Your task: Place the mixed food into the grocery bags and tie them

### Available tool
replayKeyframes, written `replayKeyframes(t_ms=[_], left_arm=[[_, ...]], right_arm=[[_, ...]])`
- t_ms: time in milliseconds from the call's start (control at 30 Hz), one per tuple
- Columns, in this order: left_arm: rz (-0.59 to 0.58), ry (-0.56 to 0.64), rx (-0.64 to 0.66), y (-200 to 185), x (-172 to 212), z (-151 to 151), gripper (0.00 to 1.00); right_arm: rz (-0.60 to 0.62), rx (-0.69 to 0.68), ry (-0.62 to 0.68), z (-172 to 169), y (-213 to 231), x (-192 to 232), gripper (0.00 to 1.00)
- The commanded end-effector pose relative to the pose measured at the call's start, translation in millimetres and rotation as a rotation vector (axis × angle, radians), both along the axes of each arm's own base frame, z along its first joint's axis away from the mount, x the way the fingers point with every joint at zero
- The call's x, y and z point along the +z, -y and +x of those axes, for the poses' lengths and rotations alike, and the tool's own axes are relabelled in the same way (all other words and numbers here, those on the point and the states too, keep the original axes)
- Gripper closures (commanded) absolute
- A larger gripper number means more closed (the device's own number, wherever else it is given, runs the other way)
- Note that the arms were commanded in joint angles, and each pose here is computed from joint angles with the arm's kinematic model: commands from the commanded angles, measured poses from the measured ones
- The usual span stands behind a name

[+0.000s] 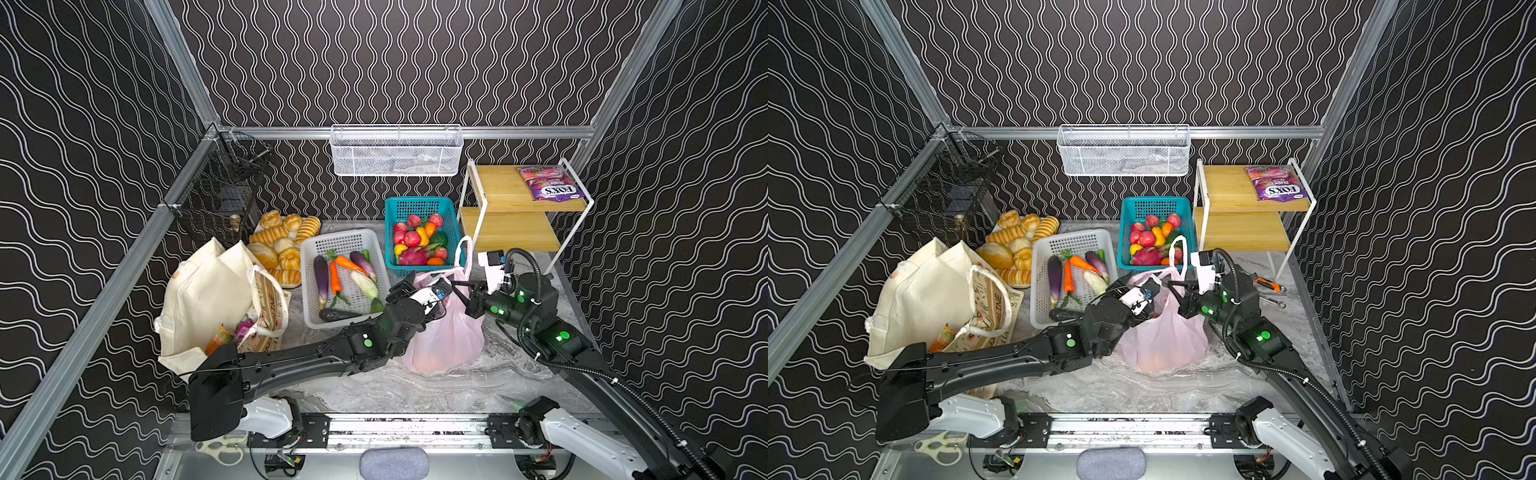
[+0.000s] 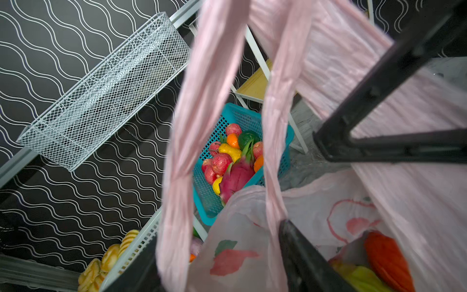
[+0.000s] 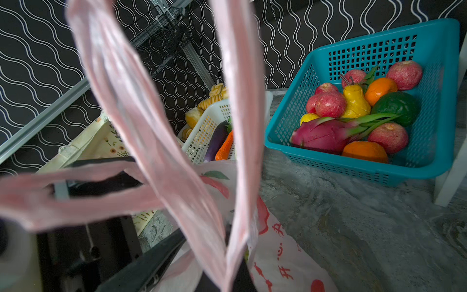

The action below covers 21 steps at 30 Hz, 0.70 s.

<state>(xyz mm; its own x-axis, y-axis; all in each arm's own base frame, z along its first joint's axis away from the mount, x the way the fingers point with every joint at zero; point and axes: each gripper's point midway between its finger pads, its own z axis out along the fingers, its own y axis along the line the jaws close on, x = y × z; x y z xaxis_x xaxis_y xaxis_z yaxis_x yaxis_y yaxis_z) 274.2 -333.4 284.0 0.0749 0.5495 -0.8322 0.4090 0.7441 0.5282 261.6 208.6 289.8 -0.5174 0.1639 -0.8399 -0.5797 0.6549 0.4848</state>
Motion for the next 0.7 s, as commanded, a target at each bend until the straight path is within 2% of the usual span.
replayKeyframes(t_ms=[0, 67, 133, 200, 233, 433, 567, 667], left_arm=[[-0.014, 0.013, 0.008, 2, 8, 2, 0.44], [-0.012, -0.001, 0.003, 2, 5, 1, 0.6], [-0.026, -0.003, 0.002, -1, 7, -1, 0.81], [-0.037, -0.008, -0.006, -3, 8, -3, 0.96], [-0.039, -0.009, -0.011, -4, 9, -4, 1.0], [-0.053, -0.107, -0.134, 1, 9, -16, 1.0], [-0.13, -0.284, -0.287, 0, 4, -19, 1.0], [-0.212, -0.461, -0.407, -6, 1, -17, 1.0]], right_arm=[[0.01, 0.008, 0.009, -2, -1, 5, 0.98], [0.009, 0.008, 0.005, -2, -1, 4, 0.97], [0.009, 0.007, 0.002, -3, 0, 3, 0.97], [0.011, 0.003, 0.005, -3, 1, 3, 0.97], [0.011, 0.001, 0.002, -3, 1, 2, 0.97], [-0.02, 0.001, -0.006, -3, 2, -2, 0.96], [-0.048, 0.004, -0.006, -1, 2, -5, 0.95], [-0.069, 0.015, -0.016, -1, 1, -9, 0.94]])
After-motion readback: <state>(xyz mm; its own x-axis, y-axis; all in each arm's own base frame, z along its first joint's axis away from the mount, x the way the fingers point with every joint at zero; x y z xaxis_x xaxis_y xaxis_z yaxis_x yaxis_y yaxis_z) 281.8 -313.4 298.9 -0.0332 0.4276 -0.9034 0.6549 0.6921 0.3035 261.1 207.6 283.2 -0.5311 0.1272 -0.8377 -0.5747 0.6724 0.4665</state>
